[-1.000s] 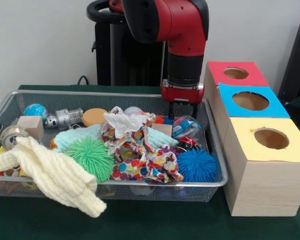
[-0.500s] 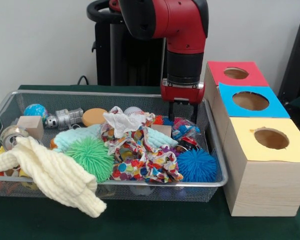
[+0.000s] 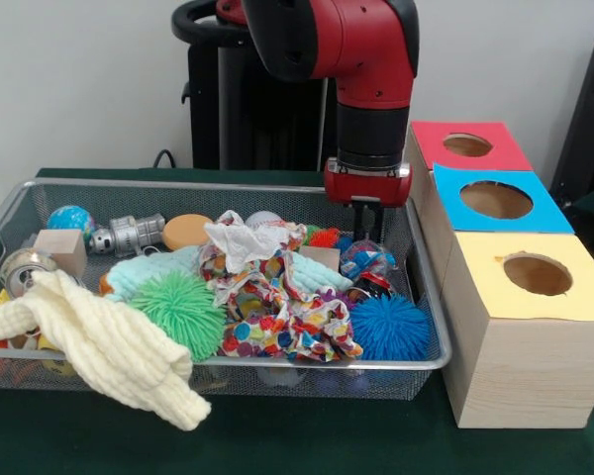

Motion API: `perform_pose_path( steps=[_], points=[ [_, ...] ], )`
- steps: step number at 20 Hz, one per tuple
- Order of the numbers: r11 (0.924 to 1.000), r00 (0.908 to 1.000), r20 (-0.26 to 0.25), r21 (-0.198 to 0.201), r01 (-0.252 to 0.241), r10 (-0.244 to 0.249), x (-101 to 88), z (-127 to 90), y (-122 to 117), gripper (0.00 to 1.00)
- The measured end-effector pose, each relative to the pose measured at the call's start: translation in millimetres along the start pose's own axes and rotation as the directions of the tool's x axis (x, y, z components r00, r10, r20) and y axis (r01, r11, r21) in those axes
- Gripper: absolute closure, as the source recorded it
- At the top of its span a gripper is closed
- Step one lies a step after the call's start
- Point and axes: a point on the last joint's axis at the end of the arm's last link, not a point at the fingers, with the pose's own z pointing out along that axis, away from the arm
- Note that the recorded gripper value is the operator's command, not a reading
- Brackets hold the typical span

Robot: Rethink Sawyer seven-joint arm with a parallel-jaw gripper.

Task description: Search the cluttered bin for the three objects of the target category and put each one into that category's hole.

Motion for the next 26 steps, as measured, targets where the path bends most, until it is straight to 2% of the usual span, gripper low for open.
perform_pose_path(
  steps=[6, 14, 15, 26],
  points=[
    [0.9998, 0.9998, 0.002, -0.005, 0.021, -0.021, 2.5, 0.3, 11.0, 1.00],
    [0.9998, 0.9998, 0.002, -0.005, 0.021, -0.021, 2.4, 0.2, 10.8, 1.00],
    [0.9998, 0.9998, 0.003, -0.005, 0.022, -0.022, 2.4, 0.2, 10.9, 0.00],
    [0.9997, 0.9998, 0.007, 0.009, 0.021, -0.021, 0.3, -2.3, 6.2, 0.00]
  ],
)
